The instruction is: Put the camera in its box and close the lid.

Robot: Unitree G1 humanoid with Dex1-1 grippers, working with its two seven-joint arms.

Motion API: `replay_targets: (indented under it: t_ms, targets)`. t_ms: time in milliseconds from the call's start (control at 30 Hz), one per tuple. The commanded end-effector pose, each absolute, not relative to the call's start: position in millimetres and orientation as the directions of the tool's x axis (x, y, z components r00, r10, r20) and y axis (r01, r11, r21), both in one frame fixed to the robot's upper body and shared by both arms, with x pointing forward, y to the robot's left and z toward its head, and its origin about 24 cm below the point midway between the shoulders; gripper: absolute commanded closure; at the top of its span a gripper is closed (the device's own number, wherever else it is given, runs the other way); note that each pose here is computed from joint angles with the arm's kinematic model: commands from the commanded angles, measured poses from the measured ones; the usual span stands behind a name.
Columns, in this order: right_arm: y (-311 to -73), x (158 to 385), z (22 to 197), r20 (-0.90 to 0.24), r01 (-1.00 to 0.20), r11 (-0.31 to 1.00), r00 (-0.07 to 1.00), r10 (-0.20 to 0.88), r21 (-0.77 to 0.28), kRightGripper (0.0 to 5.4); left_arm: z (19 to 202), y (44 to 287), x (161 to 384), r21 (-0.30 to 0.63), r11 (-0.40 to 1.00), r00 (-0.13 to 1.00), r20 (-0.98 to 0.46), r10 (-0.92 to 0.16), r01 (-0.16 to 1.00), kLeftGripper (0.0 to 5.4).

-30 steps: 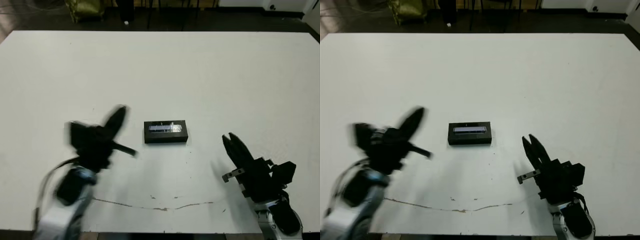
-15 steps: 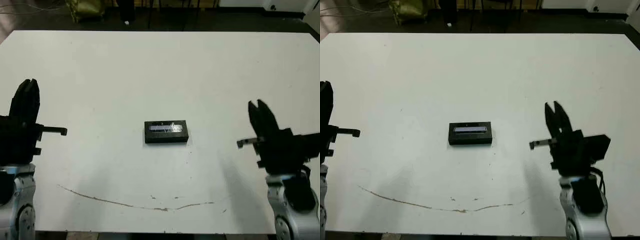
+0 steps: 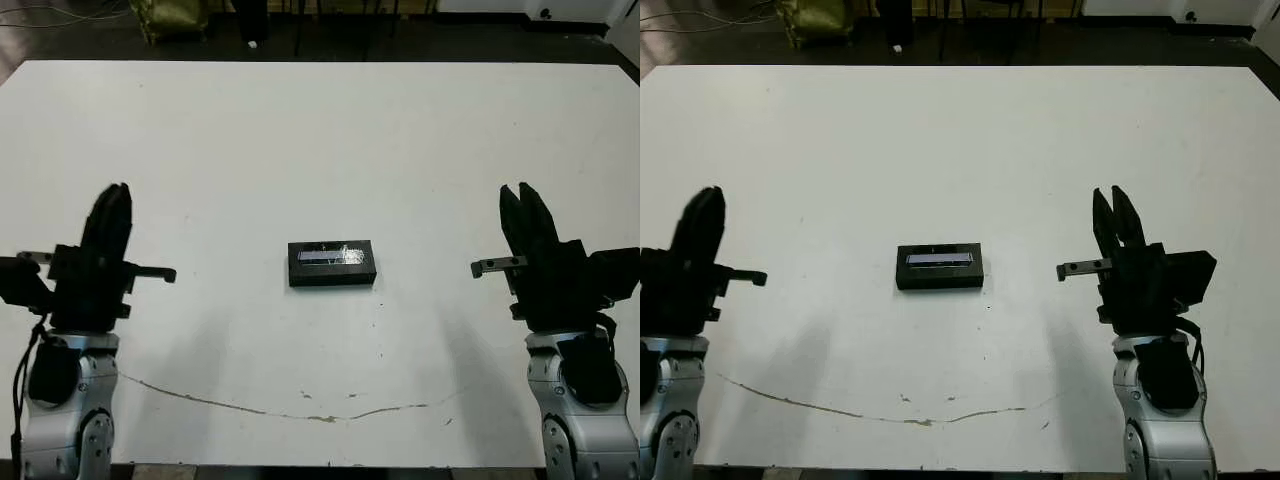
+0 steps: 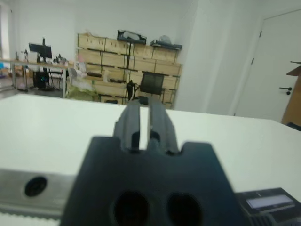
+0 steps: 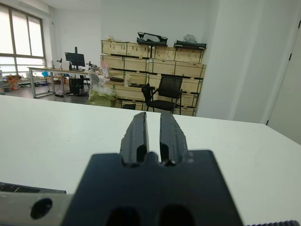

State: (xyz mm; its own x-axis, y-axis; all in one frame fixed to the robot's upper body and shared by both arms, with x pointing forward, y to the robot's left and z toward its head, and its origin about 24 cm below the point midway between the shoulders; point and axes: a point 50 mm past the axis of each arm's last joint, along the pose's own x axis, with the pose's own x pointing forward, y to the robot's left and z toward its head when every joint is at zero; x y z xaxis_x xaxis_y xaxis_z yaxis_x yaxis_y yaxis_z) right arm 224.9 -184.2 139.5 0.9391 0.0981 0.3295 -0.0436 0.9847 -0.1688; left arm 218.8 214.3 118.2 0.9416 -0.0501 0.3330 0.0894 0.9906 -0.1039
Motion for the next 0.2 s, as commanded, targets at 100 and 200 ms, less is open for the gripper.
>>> replay_targets:
  t_ms: [100,200]
  targets:
    - [-184.5,226.3,134.5,0.289,-0.039,0.987,0.954,0.085,-0.159,5.4,112.2,214.5,220.2,-0.117,0.991,0.961,0.273,-0.035,0.07,5.37]
    - [-182.7,226.6,132.0,0.278,-0.058,0.989,0.956,0.095,-0.139,5.4,114.2,214.4,222.4,-0.123,0.99,0.964,0.266,-0.028,0.063,5.37]
